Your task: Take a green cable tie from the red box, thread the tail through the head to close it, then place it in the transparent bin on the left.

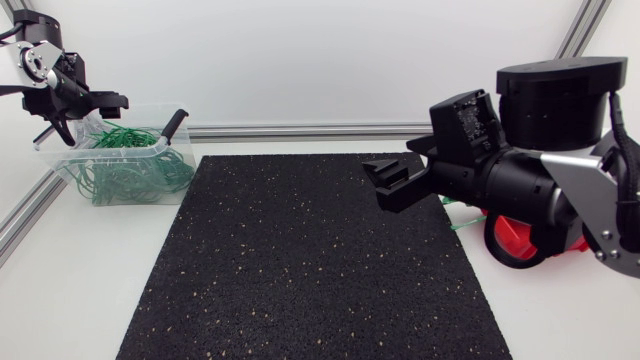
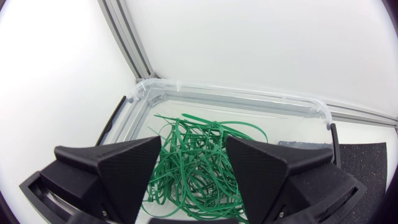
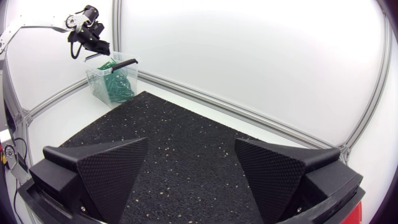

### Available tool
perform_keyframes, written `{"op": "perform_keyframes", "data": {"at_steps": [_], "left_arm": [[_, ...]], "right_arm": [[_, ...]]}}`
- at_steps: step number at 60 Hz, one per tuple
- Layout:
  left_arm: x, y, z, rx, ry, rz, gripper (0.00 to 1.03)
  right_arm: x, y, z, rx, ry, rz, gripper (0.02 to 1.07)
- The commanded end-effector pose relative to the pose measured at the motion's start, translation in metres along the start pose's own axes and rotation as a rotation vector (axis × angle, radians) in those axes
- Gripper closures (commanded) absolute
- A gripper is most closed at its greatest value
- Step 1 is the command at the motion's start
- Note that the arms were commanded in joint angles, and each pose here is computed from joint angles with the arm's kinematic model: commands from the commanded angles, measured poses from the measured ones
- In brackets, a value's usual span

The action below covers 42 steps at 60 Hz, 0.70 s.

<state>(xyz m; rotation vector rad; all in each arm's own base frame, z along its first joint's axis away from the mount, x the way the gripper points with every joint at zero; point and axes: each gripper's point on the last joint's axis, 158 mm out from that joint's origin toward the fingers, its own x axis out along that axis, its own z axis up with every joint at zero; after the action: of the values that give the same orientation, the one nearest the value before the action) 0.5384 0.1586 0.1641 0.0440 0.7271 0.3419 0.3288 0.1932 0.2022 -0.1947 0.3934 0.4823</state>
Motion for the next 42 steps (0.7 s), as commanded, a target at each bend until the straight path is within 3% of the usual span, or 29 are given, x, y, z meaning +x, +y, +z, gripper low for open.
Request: {"op": "perform_keyframes", "data": {"at_steps": [1,17,24,42], "left_arm": [[-0.03,0.01,0.001,-0.017,-0.03,0.014,0.03],[-0.106,-0.005,-0.029,0.025,-0.193,-0.018,0.03],[-0.137,-0.022,-0.04,0.014,-0.252,-0.113,0.03],[-0.179,-0.036,-0.088,0.036,-0.325,-0.201,0.03]], "right_arm": [[-0.004,-0.017,-0.013,-0.018,0.019,-0.044,0.06],[-0.028,-0.066,-0.021,0.023,-0.014,-0.165,0.06],[-0.038,-0.08,-0.031,0.041,-0.018,-0.208,0.06],[-0.075,-0.113,-0.043,0.084,-0.09,-0.333,0.06]]}}
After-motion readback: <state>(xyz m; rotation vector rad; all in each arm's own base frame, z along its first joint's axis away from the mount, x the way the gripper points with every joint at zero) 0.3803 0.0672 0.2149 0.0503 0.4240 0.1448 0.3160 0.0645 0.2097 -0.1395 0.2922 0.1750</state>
